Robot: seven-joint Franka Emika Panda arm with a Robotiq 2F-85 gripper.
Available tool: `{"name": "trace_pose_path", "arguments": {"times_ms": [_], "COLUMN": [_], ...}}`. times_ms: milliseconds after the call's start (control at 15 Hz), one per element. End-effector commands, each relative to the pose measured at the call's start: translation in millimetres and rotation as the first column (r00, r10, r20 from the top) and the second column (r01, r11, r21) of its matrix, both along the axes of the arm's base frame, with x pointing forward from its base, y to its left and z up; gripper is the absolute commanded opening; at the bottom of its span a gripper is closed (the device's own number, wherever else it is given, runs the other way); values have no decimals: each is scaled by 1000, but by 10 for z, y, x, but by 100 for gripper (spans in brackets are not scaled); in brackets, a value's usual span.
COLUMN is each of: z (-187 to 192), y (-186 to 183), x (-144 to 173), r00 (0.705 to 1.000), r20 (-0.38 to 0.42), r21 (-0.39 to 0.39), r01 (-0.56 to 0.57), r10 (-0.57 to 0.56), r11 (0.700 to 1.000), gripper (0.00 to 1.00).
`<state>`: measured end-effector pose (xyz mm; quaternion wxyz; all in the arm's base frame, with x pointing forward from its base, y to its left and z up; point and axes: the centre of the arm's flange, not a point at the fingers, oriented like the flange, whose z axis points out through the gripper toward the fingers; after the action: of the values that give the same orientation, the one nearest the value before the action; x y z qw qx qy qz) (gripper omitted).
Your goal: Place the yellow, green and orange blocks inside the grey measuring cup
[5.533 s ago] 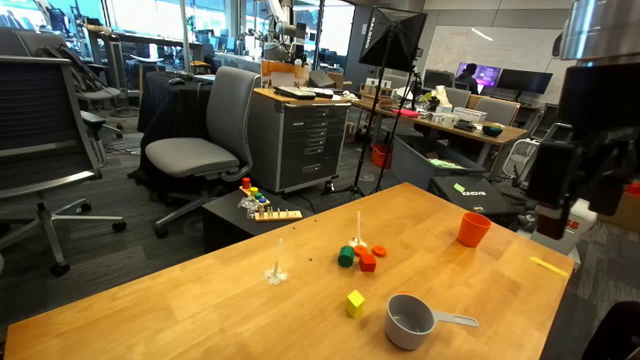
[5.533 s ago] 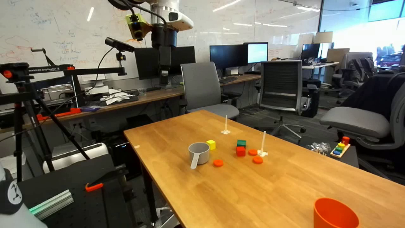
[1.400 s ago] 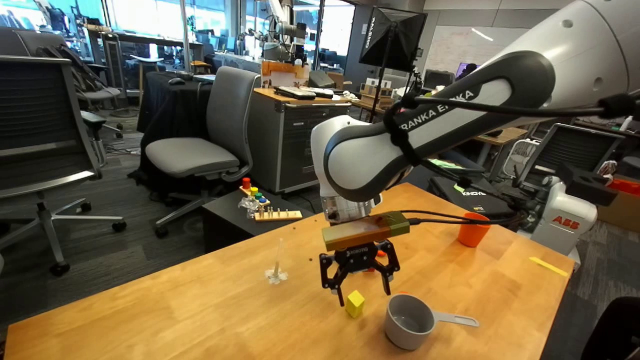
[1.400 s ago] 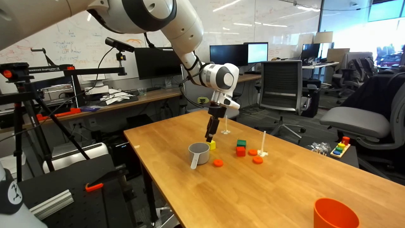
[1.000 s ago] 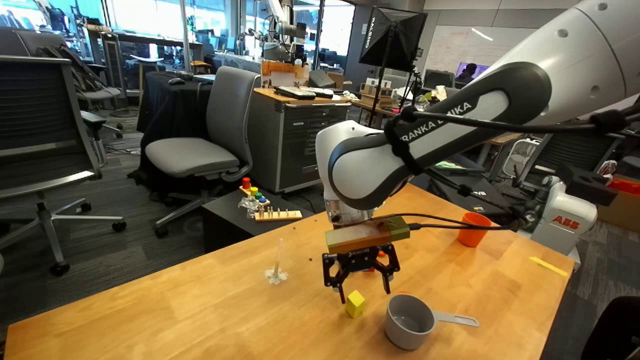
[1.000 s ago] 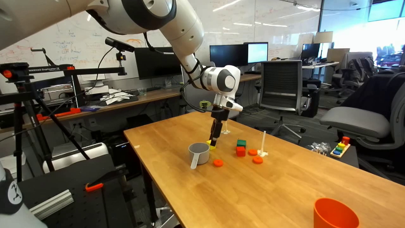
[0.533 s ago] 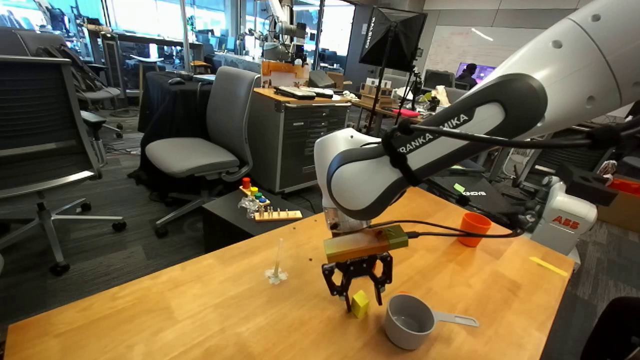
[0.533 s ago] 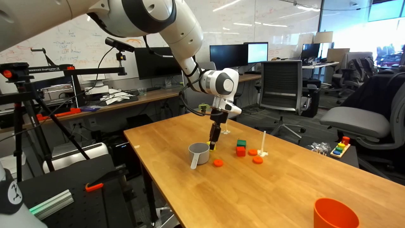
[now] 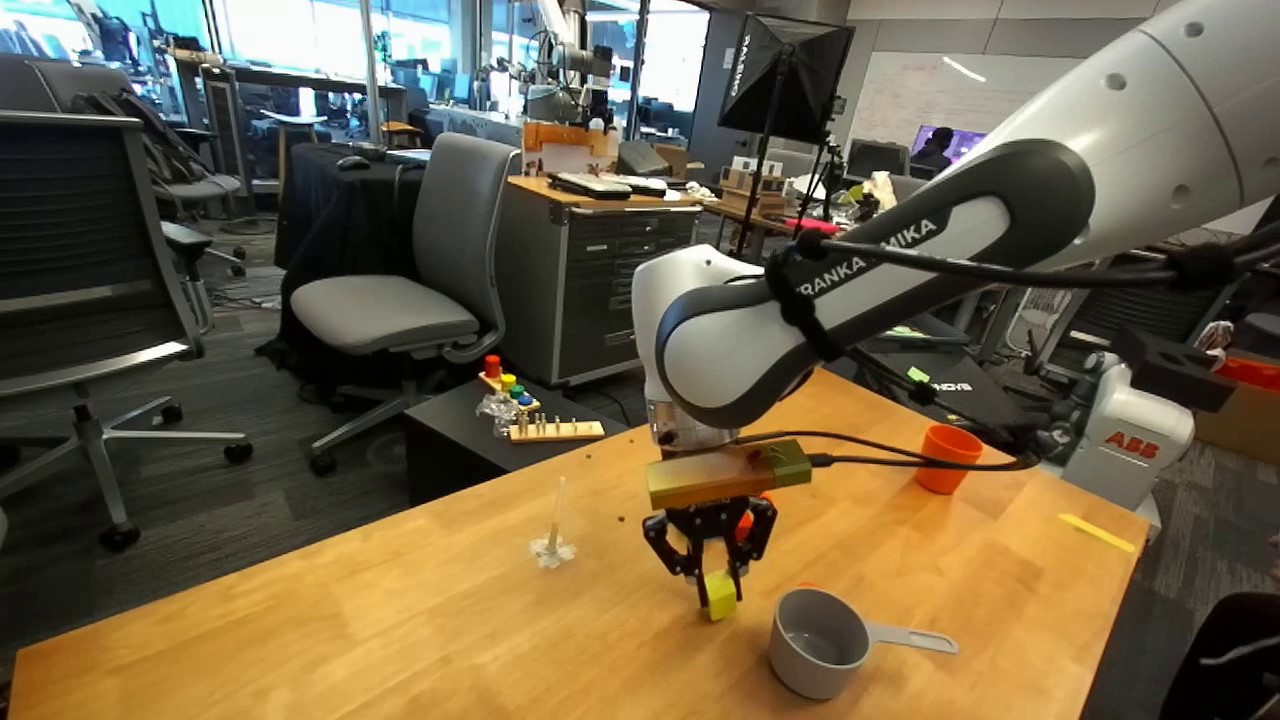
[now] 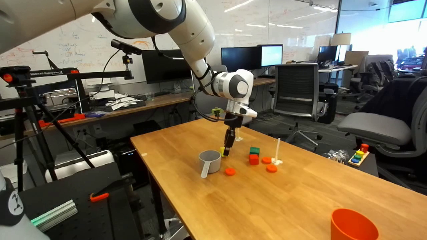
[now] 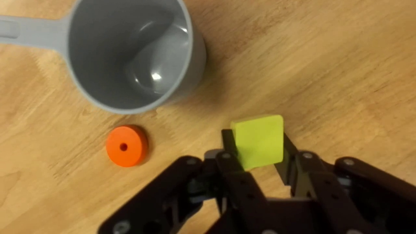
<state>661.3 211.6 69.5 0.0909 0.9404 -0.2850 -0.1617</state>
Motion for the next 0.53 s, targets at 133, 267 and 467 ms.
{"name": "trace_pose_path", "arguments": {"times_ms": [133, 267, 467], "z": [1214, 1630, 1997], "y": [192, 331, 517], "x": [-19, -107, -542], "r00": [991, 990, 996], "r20": [132, 139, 88], "r21": [49, 100, 170], "r01": [-29, -36, -36], "r10": [23, 22, 21], "r11": [998, 994, 985], "gripper": [8, 8, 9]}}
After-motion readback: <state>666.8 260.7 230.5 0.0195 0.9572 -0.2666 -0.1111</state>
